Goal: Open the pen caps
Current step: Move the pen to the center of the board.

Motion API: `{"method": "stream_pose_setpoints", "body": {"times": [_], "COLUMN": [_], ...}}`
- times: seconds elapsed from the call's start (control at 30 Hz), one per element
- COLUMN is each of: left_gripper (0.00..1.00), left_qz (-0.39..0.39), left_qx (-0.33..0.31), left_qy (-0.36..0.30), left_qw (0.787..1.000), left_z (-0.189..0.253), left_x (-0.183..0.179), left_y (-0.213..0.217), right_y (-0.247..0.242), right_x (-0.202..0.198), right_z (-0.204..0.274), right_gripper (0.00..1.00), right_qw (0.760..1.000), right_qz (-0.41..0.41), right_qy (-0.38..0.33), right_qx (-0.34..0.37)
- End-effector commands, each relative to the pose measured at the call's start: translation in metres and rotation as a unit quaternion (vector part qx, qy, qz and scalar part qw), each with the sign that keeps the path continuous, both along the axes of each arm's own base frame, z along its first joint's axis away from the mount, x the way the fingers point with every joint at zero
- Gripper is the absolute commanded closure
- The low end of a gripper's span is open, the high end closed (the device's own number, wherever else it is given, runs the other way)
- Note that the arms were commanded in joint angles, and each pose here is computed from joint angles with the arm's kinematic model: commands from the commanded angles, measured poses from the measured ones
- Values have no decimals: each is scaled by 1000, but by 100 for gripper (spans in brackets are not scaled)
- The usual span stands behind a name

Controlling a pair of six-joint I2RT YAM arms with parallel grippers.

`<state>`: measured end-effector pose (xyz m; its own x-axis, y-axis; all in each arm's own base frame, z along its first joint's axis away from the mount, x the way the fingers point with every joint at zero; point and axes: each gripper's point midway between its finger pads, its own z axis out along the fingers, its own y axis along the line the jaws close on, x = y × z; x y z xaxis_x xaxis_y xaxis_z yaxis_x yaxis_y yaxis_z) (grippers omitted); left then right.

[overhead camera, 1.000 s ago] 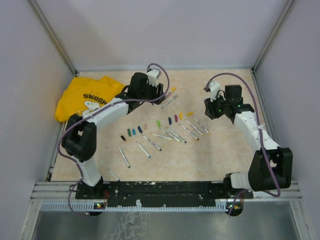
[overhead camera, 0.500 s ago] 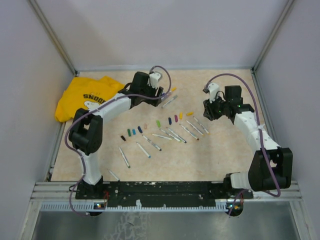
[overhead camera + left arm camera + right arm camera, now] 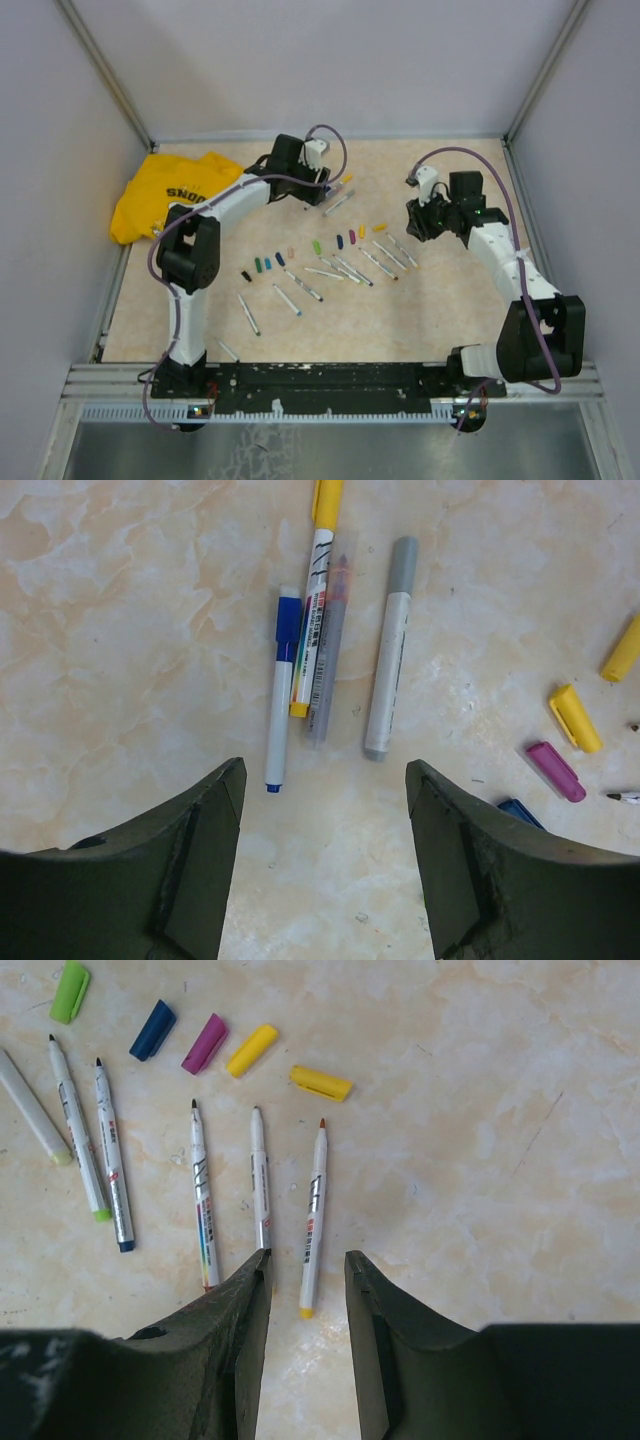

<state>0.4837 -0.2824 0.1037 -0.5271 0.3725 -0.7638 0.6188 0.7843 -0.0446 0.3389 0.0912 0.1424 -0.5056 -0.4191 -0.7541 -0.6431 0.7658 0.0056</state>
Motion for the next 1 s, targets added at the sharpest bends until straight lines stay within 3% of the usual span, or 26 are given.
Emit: {"method": "stream_pose_setpoints", "body": {"times": [0.0, 0.47, 0.97], "left_gripper": [31, 56, 68], "left_qz": [-10, -13, -18], "left_qx": [8, 30, 26], "left_qy": [11, 41, 60], "left_qw": [1000, 999, 998], "left_z": [-6, -34, -52], "left_x": [8, 33, 41], "left_y": [3, -1, -3], "right_y": [3, 3, 3], "right_x": [7, 6, 6], "right_z": [19, 18, 19], "right_gripper": [65, 65, 65], "right_qw": [999, 999, 999], "right_qz": [11, 12, 13], "right_qy": [-31, -30, -31], "right_qx": [4, 4, 5]}}
